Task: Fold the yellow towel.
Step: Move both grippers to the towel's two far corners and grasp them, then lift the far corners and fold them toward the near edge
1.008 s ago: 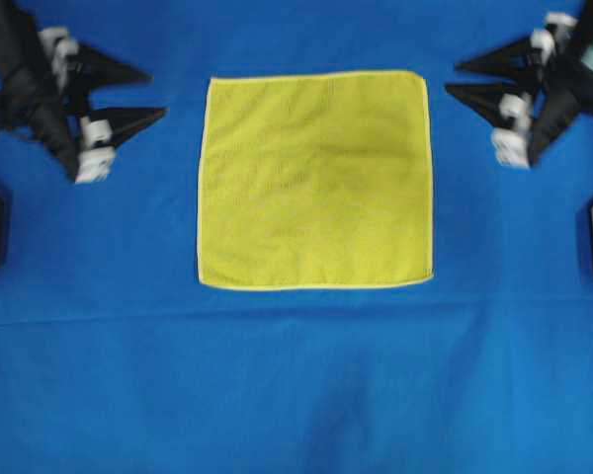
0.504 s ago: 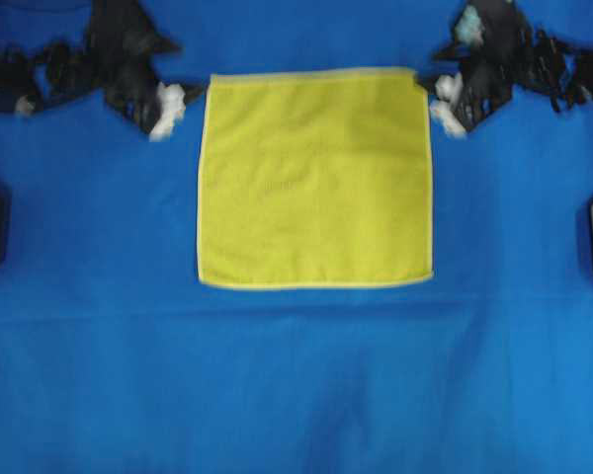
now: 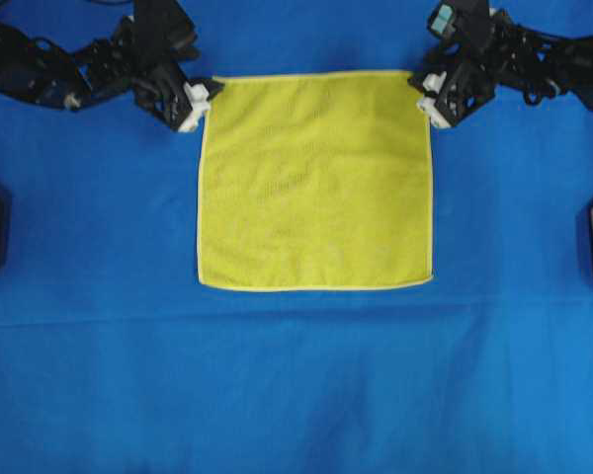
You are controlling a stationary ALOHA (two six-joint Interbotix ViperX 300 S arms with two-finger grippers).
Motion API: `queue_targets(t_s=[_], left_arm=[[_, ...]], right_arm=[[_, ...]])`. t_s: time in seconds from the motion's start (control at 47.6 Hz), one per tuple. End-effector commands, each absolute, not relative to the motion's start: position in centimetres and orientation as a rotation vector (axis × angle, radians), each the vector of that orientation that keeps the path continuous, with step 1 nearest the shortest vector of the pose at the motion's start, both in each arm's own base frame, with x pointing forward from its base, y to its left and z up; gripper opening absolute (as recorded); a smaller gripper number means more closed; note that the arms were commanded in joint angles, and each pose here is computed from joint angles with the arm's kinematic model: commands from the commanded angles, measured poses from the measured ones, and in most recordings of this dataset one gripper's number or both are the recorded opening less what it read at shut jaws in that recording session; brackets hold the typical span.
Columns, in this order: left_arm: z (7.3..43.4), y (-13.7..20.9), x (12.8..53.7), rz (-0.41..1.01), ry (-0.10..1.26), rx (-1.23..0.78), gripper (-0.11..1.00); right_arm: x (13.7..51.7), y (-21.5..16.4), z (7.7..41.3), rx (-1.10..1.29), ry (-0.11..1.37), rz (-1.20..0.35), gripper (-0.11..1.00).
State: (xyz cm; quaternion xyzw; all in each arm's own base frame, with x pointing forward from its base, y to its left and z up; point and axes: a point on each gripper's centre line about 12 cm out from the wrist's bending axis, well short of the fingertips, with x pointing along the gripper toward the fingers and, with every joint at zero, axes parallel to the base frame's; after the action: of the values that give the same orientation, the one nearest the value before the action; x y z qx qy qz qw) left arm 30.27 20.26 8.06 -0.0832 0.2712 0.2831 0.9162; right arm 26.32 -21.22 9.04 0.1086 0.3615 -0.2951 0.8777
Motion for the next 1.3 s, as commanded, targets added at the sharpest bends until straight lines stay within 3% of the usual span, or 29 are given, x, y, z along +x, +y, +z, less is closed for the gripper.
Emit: queue_targets(t_s=[0.0,0.084,0.273,0.378,0.609,0.945,1.282], left_arm=[[8.9,20.8,30.7,0.588,0.527,-0.156,0.72],[8.8,20.8,30.7,0.581,0.541,-0.133,0.59],[8.6,20.4,30.8,0.564,0.565,-0.12,0.16],[8.6,20.0,31.1,0.55,0.57,-0.118,0.04],[9.7,19.7,31.4,0.534,0.575,-0.103,0.03],[16.3,19.7,31.3,0.528,0.48,-0.005,0.04],[15.7,18.4,30.8,0.502,0.528,-0.032,0.04]], right_arm=[[26.8,-21.7,9.5,0.213,0.723,-0.618,0.55],[26.8,-21.7,9.1,0.215,0.722,-0.618,0.48],[26.6,-21.2,8.7,0.214,0.736,-0.606,0.02],[26.7,-21.0,8.7,0.213,0.736,-0.601,0.02],[26.8,-21.0,10.1,0.207,0.704,-0.607,0.02],[26.3,-20.7,15.3,0.17,0.628,-0.621,0.02],[26.2,-19.8,15.5,0.171,0.629,-0.605,0.02]])
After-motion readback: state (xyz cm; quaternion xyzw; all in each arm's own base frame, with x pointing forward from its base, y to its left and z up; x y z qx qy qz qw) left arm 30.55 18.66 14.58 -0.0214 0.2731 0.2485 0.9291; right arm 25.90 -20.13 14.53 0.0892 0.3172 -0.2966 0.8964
